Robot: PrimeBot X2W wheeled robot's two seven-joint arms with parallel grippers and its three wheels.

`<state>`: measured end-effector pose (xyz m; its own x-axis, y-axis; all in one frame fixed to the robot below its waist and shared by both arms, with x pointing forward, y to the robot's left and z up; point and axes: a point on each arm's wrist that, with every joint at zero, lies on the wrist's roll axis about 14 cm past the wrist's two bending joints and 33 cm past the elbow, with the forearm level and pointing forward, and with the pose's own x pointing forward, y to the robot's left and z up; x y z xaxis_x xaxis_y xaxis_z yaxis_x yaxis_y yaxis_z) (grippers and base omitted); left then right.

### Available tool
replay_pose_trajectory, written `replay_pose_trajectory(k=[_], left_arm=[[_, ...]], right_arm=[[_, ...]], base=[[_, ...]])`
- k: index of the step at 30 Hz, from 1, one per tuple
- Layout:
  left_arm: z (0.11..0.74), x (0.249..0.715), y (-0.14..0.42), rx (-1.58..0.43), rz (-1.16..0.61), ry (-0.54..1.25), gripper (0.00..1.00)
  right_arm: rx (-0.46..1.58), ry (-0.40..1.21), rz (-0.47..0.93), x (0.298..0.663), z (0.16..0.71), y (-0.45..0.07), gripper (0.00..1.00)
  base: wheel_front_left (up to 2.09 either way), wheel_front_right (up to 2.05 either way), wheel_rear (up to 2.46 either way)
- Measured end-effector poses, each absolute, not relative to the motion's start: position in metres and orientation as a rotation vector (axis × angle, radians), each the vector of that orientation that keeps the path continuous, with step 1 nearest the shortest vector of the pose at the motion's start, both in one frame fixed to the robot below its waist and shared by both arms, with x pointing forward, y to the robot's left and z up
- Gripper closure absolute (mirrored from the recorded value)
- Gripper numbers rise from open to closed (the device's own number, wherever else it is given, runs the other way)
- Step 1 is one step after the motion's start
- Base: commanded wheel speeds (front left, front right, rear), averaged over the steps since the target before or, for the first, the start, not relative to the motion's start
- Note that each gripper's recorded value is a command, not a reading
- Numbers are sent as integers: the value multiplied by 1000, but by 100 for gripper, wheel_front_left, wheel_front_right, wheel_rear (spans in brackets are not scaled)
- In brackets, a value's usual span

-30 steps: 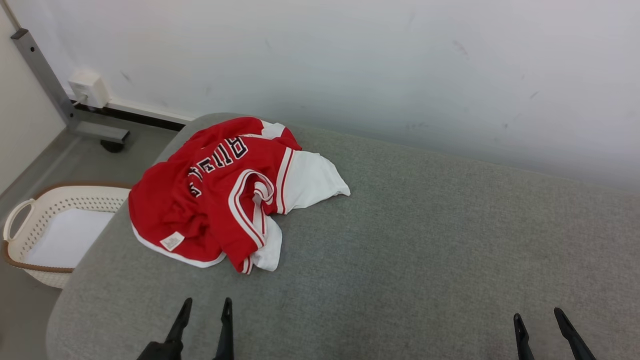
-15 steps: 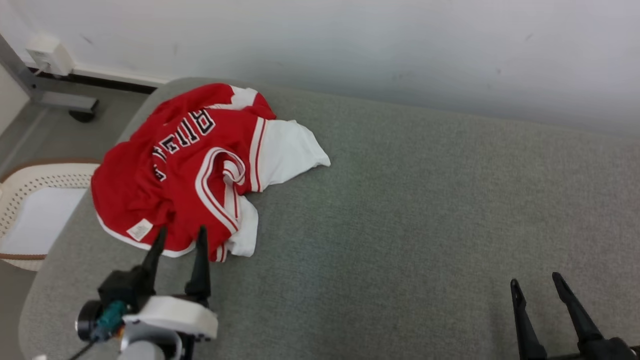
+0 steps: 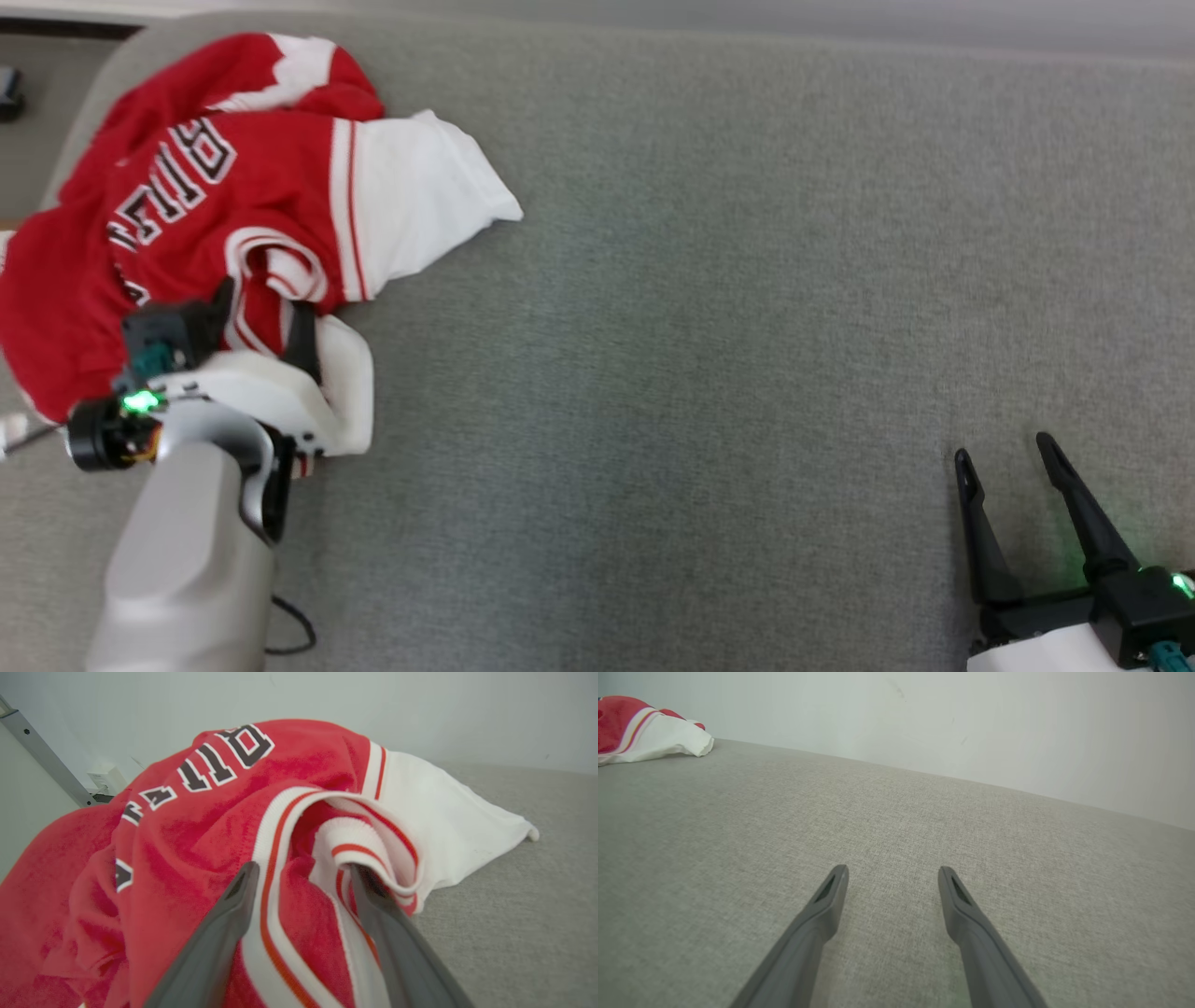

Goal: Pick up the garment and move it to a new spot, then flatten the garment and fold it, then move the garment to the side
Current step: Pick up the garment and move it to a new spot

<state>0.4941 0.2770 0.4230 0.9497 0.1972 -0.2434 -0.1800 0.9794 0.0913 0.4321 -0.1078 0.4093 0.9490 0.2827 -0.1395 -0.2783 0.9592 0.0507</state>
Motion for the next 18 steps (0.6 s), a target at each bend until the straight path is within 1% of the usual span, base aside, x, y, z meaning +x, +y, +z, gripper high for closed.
replay_pose_trajectory(k=[6,12,13,14,18], left_arm=[[385,513,287,97,241,399,0],[370,523,291,118,269,426,0],[370,523,291,116,271,428,62],[369,522,291,107,273,436,100],[377,518,291,107,270,424,100]], right_arm=[[17,174,269,439,394,-117,0],[4,187,259,444,386,-125,0],[2,186,258,443,386,-125,0],[1,184,258,443,387,-126,0],[0,176,254,441,393,-126,0]], base=[[0,0,0],[0,0,0],[0,0,0],[0,0,0],[0,0,0]])
